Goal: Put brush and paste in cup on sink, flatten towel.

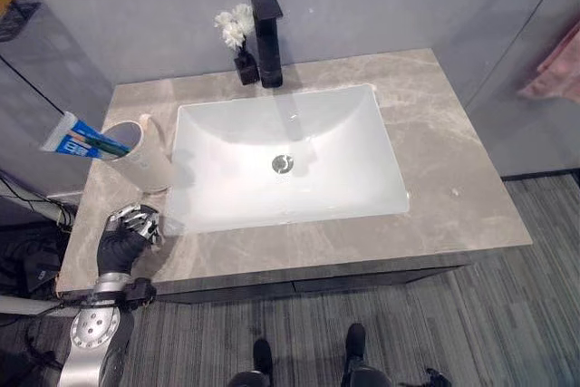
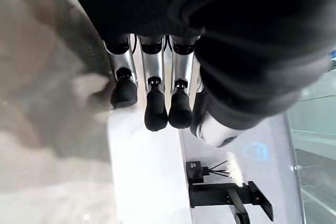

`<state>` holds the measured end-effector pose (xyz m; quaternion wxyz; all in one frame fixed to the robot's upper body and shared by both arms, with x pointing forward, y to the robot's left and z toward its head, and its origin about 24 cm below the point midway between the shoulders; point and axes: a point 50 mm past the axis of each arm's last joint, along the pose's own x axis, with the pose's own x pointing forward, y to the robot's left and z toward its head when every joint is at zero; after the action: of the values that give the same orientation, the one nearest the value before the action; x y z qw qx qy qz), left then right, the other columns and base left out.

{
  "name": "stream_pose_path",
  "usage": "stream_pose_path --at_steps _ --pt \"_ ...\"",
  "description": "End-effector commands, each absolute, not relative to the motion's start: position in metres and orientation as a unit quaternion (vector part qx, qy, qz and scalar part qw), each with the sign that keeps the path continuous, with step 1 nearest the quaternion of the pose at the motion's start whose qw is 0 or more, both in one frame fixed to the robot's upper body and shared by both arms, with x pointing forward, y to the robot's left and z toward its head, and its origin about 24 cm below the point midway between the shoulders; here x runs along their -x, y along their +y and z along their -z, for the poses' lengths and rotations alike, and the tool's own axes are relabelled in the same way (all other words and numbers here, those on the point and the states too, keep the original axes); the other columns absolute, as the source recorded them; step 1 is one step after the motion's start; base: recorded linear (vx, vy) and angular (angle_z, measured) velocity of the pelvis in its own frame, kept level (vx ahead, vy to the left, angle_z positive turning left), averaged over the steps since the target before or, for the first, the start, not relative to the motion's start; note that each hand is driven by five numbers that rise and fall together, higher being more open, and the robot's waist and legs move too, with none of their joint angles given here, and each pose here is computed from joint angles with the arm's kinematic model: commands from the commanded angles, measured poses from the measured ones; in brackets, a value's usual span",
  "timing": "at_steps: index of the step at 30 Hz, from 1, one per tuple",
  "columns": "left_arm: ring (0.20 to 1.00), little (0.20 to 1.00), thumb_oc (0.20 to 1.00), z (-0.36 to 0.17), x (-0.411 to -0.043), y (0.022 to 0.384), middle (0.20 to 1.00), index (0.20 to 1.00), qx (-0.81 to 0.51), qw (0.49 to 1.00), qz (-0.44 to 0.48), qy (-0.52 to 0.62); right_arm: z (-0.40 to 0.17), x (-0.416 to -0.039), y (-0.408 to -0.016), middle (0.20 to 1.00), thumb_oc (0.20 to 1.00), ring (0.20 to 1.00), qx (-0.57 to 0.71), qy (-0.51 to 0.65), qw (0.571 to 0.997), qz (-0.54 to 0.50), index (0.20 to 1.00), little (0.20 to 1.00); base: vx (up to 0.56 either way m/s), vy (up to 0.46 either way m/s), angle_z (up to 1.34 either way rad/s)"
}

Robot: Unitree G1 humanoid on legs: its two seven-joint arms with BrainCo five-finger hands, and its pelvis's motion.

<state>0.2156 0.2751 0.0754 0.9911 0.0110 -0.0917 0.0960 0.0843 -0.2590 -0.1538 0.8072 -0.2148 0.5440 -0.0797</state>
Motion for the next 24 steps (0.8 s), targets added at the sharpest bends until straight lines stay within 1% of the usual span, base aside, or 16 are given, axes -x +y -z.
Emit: stream_pose_path --at_steps 1,3,8,12,18,24 --pt "0.2 0.2 0.2 -0.102 -0.227 0.282 0.2 0.2 -0.032 0.983 -0.105 -0.149 0.144 -0.122 -0.255 1.0 1.0 1.0 0.223 0.491 0.839 0.079 1.0 1.0 0.04 -0.002 -0.12" --pt "0.2 0.2 0.2 -0.105 -0.232 0.285 0.2 0.2 -0.033 0.98 -0.119 -0.156 0.14 -0.132 -0.253 1.0 1.0 1.0 0.227 0.474 0.847 0.076 1.0 1.0 0.04 -0.011 -0.16" --pt "0.2 0.2 0.2 -0.112 -0.238 0.29 0.2 0.2 -0.044 0.974 -0.141 -0.173 0.138 -0.141 -0.249 1.0 1.0 1.0 0.235 0.46 0.854 0.066 1.0 1.0 0.01 -0.003 -0.02" --pt "0.2 0.2 0.2 -0.116 -0.241 0.293 0.2 0.2 -0.048 0.97 -0.156 -0.182 0.138 -0.141 -0.248 1.0 1.0 1.0 0.234 0.463 0.852 0.067 1.0 1.0 0.0 0.0 0.0" --pt "0.2 0.2 0.2 -0.125 -0.244 0.297 0.2 0.2 -0.055 0.964 -0.168 -0.199 0.143 -0.132 -0.249 1.0 1.0 1.0 0.245 0.482 0.839 0.059 1.0 1.0 0.0 0.0 0.0" --pt "0.2 0.2 0.2 -0.142 -0.249 0.304 0.2 0.2 -0.08 0.953 -0.182 -0.228 0.141 -0.135 -0.248 1.0 1.0 1.0 0.244 0.476 0.843 0.056 1.0 1.0 0.0 0.0 0.0"
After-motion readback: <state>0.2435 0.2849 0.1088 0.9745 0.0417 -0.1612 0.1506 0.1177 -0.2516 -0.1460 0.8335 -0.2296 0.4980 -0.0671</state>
